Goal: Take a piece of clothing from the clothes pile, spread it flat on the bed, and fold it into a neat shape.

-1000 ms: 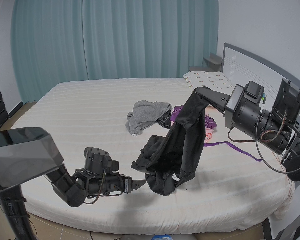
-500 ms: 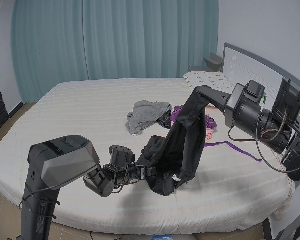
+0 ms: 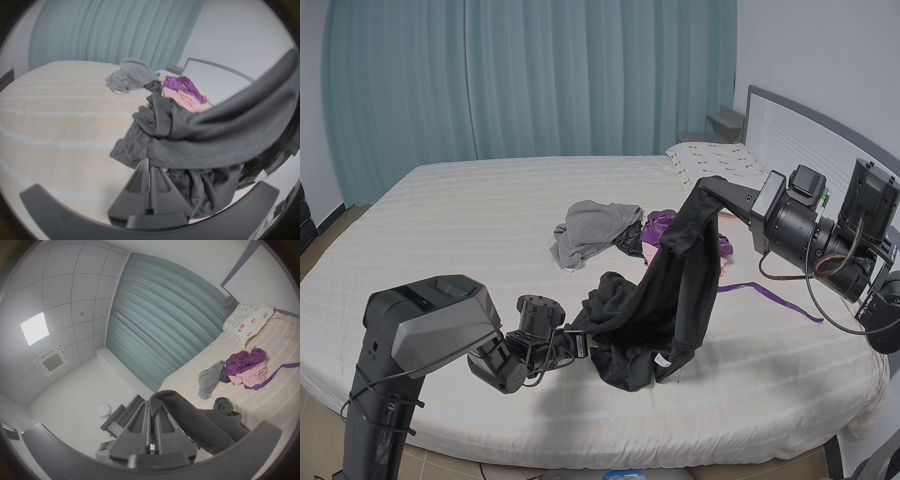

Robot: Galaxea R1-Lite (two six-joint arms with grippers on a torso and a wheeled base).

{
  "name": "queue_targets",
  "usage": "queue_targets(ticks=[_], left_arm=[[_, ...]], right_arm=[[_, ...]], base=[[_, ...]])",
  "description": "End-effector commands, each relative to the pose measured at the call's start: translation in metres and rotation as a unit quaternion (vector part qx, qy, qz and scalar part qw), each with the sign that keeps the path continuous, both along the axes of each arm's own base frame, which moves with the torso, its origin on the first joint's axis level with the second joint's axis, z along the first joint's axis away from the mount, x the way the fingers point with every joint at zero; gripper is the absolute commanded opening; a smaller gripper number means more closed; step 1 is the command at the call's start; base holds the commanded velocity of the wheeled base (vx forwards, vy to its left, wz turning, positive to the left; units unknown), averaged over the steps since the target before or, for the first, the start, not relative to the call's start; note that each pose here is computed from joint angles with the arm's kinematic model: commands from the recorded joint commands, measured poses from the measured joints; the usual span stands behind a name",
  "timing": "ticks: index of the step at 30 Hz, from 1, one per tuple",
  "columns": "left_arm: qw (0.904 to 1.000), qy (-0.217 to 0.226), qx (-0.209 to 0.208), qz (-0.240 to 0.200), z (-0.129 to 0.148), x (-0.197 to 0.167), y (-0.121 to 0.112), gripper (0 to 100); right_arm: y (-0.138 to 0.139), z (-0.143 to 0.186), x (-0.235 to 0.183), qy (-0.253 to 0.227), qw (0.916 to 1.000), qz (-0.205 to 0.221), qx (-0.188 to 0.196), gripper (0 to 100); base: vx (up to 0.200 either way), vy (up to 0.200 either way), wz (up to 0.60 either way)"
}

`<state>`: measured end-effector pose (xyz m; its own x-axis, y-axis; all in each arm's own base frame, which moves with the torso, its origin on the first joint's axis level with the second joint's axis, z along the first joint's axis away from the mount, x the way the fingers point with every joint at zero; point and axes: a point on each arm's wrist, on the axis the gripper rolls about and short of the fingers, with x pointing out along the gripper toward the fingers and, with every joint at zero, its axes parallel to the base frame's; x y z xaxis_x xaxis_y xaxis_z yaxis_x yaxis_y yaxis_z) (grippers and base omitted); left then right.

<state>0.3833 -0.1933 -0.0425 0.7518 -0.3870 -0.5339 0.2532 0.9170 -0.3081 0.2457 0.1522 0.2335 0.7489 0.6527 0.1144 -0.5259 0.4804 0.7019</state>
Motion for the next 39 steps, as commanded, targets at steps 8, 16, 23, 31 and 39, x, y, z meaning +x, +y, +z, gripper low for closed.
queue_targets(ticks=[8, 16, 23, 31, 39], left_arm=[[0.9887, -0.052, -0.112, 0.085, 0.148, -0.036, 0.042, 0], [0.9705, -0.144, -0.16, 0.108, 0.256, -0.065, 0.071, 0], [0.9724, -0.124, -0.161, 0.115, 0.257, -0.082, 0.078, 0], [0.965, -0.033, -0.211, 0.152, 0.218, -0.08, 0.072, 0], [0.964, 0.007, -0.212, 0.16, 0.199, -0.092, 0.071, 0]], right_arm=[[-0.035, -0.042, 0.082, 0.023, 0.9932, -0.114, -0.01, 0], [-0.057, 0.043, 0.084, -0.094, 0.9822, -0.156, 0.044, 0], [-0.047, 0.01, 0.077, -0.029, 0.9911, -0.13, 0.009, 0], [-0.024, -0.06, 0.075, 0.074, 0.9941, -0.068, -0.04, 0], [-0.012, -0.088, 0.076, 0.119, 0.9893, -0.066, -0.053, 0]], base=[[0.0, 0.0, 0.0], [0.0, 0.0, 0.0], [0.0, 0.0, 0.0], [0.0, 0.0, 0.0], [0.0, 0.0, 0.0]])
